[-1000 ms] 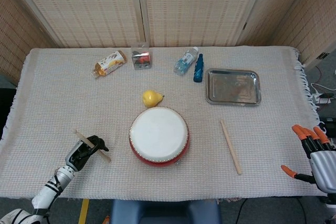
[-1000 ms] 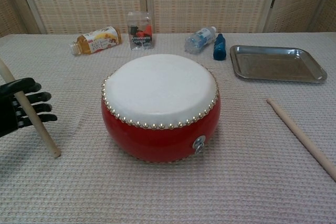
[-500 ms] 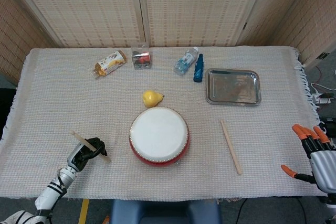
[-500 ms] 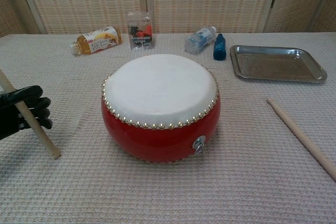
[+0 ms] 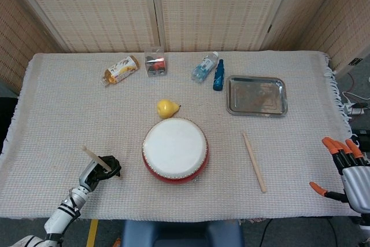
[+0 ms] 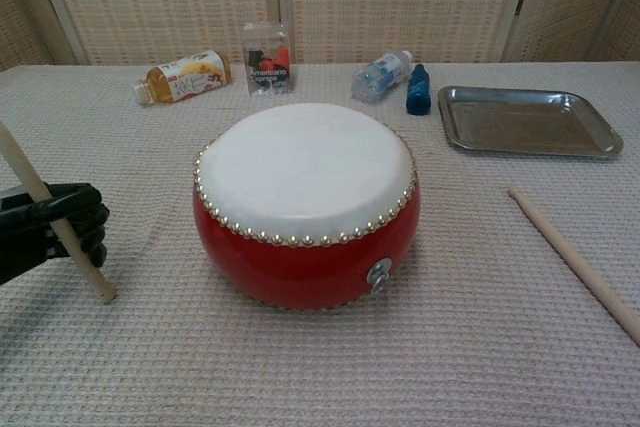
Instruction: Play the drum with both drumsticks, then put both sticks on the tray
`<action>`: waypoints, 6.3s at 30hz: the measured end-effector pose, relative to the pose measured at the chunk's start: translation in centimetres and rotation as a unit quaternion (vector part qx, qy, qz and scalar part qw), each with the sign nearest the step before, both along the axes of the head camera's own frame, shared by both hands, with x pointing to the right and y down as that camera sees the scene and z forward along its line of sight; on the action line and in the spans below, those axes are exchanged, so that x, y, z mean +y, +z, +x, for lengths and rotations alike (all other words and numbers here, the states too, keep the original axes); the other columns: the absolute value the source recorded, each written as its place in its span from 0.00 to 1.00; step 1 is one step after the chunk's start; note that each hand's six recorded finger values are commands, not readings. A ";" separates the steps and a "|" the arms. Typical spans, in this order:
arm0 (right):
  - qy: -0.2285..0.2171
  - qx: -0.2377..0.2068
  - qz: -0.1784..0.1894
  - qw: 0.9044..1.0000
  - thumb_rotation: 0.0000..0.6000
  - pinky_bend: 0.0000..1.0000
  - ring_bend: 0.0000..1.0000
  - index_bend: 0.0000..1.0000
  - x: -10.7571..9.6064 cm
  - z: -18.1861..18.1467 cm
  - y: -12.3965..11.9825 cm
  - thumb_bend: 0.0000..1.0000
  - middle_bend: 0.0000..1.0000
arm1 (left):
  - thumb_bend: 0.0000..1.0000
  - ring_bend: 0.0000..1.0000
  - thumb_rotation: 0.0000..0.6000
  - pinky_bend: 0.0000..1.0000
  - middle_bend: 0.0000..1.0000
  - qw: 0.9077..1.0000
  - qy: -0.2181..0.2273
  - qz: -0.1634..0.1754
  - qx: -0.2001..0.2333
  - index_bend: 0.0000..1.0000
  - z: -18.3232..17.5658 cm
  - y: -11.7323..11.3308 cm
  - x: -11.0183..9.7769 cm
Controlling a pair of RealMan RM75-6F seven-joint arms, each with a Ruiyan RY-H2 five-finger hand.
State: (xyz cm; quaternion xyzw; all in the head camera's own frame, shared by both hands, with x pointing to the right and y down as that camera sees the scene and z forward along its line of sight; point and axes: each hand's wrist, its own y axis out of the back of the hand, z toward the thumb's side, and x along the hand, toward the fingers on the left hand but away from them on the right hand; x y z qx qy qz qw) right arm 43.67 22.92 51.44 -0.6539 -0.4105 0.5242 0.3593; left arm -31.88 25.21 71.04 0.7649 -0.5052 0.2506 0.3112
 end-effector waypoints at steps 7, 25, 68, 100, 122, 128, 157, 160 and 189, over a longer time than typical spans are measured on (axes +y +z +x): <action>0.000 -0.001 -0.001 1.000 0.84 0.02 0.00 0.00 0.0 0.0 0.0 0.14 0.07 | 0.24 0.64 0.61 0.57 0.71 1.000 0.009 0.001 -0.013 0.76 0.3 0.5 0.7; -0.001 -0.005 0.004 1.000 0.84 0.02 0.00 0.00 -0.1 -0.1 -0.2 0.14 0.07 | 0.24 0.83 0.86 0.75 0.90 0.998 0.029 0.013 -0.052 0.90 1.0 1.7 1.5; -0.009 -0.003 0.007 1.000 0.84 0.02 0.00 0.00 -0.4 -0.7 -0.2 0.14 0.07 | 0.40 1.00 1.00 1.00 1.00 0.996 0.036 0.069 -0.035 1.00 0.5 1.1 2.6; -0.052 0.003 -0.135 0.989 0.83 0.03 0.00 0.00 -0.9 -5.6 6.9 0.14 0.07 | 0.63 1.00 1.00 1.00 1.00 0.772 0.222 0.388 -0.452 1.00 -5.7 -8.9 -5.8; -0.085 0.049 -0.182 0.979 0.83 0.00 0.00 0.00 -0.6 -10.1 16.5 0.14 0.02 | 0.63 1.00 1.00 1.00 1.00 0.722 0.240 0.411 -0.503 1.00 -5.7 -10.7 -5.9; -0.086 0.048 -0.182 0.978 0.83 0.00 0.00 0.00 -0.5 -10.7 17.7 0.14 0.01 | 0.63 1.00 1.00 1.00 1.00 0.713 0.249 0.413 -0.508 1.00 -5.3 -10.6 -5.8; -0.045 0.143 -0.181 0.972 0.83 0.00 0.00 0.00 -3.3 -4.6 18.4 0.23 0.03 | 0.63 1.00 1.00 1.00 1.00 0.717 0.264 0.398 -0.508 1.00 -5.3 -9.4 -5.4; -0.035 0.121 -0.190 0.974 0.83 0.00 0.00 0.00 -3.7 -4.9 18.3 0.34 0.10 | 0.63 1.00 1.00 1.00 1.00 0.718 0.263 0.397 -0.507 1.00 -5.3 -9.3 -5.3; -0.014 -0.020 -0.275 0.961 0.59 0.00 0.00 0.00 -6.0 -10.1 20.5 0.75 0.18 | 0.63 1.00 1.00 1.00 1.00 0.722 0.266 0.387 -0.508 1.00 -5.5 -8.9 -4.9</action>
